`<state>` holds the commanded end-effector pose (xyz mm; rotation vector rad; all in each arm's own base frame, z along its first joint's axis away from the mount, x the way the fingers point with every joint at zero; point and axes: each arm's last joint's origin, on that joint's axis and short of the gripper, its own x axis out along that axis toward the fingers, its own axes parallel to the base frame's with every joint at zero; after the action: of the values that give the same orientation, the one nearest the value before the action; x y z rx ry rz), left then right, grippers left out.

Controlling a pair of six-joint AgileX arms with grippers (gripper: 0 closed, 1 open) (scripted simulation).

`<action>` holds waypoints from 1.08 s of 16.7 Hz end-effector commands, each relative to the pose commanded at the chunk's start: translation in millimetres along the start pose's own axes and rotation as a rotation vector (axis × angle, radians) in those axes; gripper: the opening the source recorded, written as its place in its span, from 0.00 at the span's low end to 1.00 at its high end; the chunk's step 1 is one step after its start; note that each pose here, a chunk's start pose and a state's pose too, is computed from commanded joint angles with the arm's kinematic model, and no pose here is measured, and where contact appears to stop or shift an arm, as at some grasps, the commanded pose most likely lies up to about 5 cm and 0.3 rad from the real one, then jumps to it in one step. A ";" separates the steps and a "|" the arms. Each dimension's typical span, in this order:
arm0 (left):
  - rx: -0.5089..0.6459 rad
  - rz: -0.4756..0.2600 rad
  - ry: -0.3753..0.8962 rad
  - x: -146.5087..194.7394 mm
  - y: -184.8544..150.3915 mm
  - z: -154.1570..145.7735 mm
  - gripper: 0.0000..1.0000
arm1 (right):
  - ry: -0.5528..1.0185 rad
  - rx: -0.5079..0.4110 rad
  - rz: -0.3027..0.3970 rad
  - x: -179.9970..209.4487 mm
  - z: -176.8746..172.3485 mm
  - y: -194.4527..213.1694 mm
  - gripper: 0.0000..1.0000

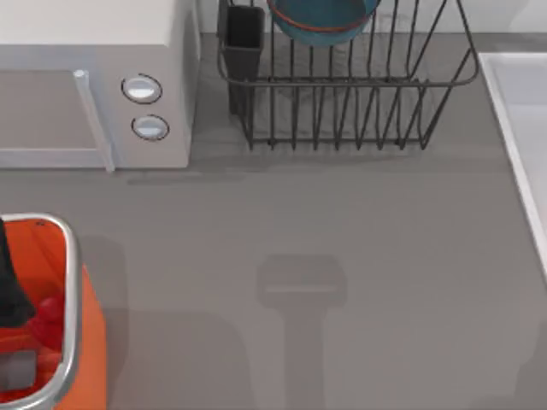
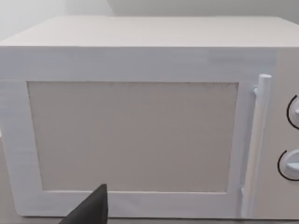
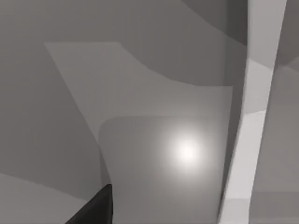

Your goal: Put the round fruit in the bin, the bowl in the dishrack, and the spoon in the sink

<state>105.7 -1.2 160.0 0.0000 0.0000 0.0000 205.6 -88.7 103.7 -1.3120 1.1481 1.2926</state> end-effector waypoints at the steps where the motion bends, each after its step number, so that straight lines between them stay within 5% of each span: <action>1: 0.000 0.000 0.000 0.0 0.0 0.0 1.00 | -0.002 0.000 0.003 5.8 0.8 1.4 1.00; 6: 0.000 0.000 0.000 0.0 0.0 0.0 1.00 | -0.004 0.000 0.006 10.6 1.6 2.8 1.00; 18: 0.000 0.000 0.000 0.0 0.0 0.0 1.00 | -0.004 0.000 0.006 10.6 1.6 2.8 0.10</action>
<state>105.7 -1.2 160.0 0.0000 0.0000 0.0000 202.7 -87.6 93.1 -1.3065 1.1504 1.2993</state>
